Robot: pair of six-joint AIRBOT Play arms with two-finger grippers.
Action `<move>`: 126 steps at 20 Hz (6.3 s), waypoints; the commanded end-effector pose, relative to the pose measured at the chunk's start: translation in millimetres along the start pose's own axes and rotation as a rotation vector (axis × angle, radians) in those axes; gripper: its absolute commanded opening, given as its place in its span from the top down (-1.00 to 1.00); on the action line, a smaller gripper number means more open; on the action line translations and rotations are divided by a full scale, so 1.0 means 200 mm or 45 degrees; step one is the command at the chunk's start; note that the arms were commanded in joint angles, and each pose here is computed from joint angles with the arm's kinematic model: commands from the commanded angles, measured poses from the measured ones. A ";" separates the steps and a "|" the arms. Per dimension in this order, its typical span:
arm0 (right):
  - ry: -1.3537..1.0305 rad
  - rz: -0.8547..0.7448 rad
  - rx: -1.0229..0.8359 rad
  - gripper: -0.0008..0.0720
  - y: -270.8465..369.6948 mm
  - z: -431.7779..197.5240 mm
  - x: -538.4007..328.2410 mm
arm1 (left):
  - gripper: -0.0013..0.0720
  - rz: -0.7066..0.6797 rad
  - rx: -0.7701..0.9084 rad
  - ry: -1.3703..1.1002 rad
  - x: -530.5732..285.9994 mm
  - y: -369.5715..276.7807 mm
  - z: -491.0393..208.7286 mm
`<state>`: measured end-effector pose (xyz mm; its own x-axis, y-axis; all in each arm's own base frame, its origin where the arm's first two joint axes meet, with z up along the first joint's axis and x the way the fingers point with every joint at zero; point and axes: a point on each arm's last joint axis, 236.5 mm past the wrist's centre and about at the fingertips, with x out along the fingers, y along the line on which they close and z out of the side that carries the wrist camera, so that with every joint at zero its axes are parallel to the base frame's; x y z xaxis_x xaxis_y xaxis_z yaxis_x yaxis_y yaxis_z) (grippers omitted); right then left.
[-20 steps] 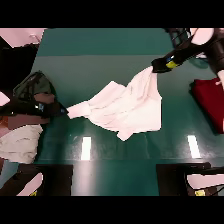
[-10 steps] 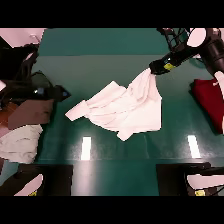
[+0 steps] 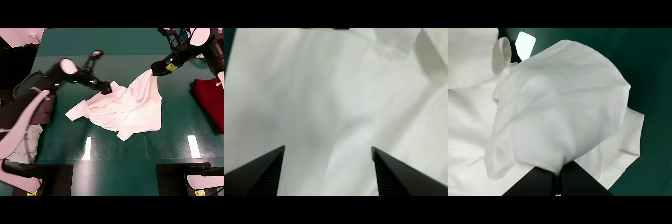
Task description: Fold the shirts.
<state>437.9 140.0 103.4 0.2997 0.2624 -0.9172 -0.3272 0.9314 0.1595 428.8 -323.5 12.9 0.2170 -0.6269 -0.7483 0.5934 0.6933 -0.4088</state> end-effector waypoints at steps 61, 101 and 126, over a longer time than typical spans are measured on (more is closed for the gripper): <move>-0.258 0.021 0.412 0.55 -0.58 0.19 0.08 | -0.64 0.448 -0.265 -0.254 -0.64 0.74 0.25; -0.119 0.461 0.239 0.27 -0.08 -0.12 -0.44 | 0.90 0.104 -0.941 0.204 -0.53 0.56 -1.18; 0.507 0.411 0.911 0.25 -0.45 -1.43 0.36 | 0.90 0.238 -0.657 -0.088 -0.90 0.43 -0.89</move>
<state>231.9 -3.5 -73.3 -0.0792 0.5550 -0.8281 0.3476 0.7940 0.4988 305.5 -87.4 19.5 0.3508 -0.4831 -0.8022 0.0847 0.8695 -0.4866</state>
